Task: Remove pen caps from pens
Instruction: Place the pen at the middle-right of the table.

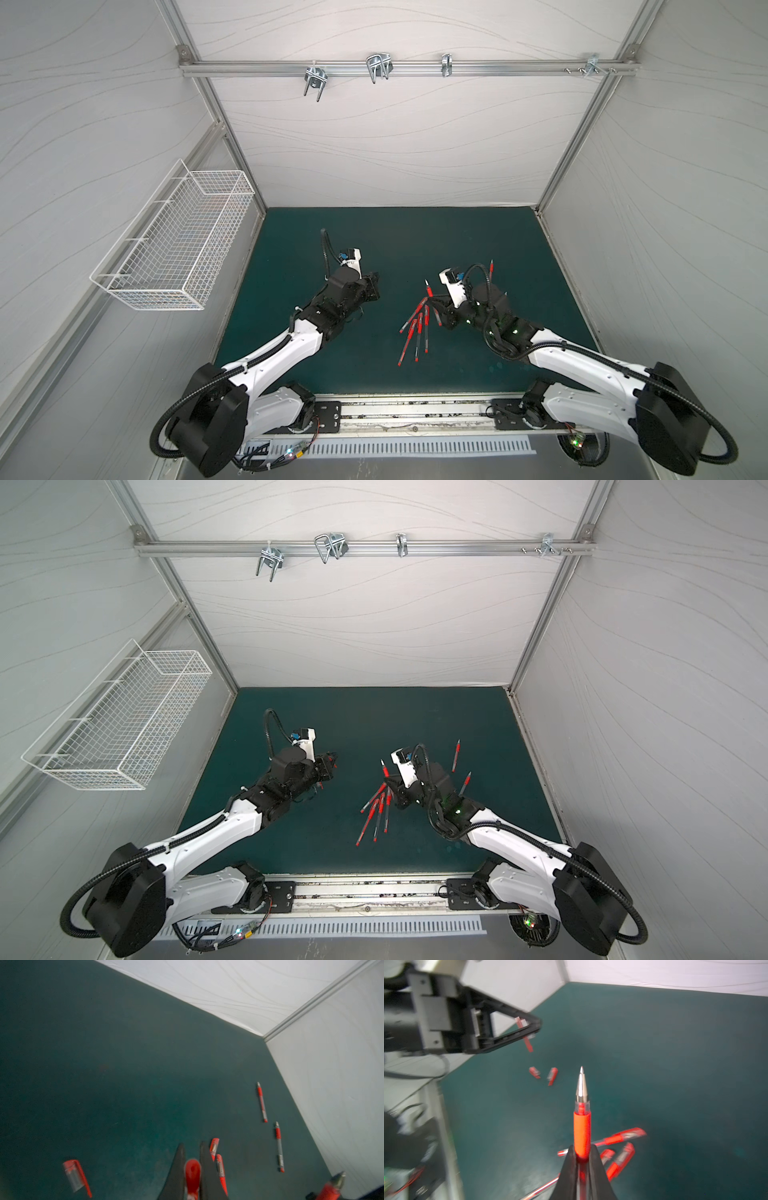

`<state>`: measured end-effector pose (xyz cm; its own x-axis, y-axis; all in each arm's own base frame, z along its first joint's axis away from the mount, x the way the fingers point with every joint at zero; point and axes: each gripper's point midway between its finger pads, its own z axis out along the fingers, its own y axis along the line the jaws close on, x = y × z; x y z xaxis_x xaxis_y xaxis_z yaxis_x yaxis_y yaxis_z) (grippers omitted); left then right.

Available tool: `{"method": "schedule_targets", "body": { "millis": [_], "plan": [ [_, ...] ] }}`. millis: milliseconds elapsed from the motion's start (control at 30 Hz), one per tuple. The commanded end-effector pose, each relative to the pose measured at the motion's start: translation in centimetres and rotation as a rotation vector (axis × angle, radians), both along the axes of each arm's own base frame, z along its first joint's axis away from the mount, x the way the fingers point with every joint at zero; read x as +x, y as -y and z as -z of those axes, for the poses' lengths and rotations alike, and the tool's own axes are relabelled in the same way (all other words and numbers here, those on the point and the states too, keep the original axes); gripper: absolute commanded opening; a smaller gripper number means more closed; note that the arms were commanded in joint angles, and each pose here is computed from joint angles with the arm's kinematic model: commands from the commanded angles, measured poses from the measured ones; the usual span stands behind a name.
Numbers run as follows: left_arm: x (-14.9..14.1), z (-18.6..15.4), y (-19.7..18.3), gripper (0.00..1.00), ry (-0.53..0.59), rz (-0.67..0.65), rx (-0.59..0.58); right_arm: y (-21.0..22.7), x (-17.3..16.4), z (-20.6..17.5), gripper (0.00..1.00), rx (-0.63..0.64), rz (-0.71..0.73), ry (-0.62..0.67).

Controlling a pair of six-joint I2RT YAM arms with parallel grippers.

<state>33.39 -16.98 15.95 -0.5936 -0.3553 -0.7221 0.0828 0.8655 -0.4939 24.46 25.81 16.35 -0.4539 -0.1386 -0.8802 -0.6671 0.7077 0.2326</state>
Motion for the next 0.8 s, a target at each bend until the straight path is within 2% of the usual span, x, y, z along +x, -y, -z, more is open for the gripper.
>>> {"method": "schedule_targets", "body": {
  "millis": [0, 200, 400, 767],
  "plan": [
    [1.1, 1.3, -2.2, 0.00, -0.075, -0.115, 0.047, 4.0, 2.5, 1.3, 0.00, -0.070, 0.223, -0.036],
    [2.0, 4.1, -4.1, 0.00, -0.181, -0.183, 0.121, 9.6, 5.7, 4.7, 0.00, -0.143, 0.492, -0.202],
    [2.7, 7.1, -4.8, 0.00, -0.304, -0.192, 0.159, 13.5, 6.9, 7.2, 0.00, -0.206, 0.665, -0.314],
    [3.4, 11.6, -5.7, 0.00, -0.480, -0.195, 0.206, 15.3, 8.4, 10.6, 0.00, -0.229, 0.723, -0.465]
  ]
}}
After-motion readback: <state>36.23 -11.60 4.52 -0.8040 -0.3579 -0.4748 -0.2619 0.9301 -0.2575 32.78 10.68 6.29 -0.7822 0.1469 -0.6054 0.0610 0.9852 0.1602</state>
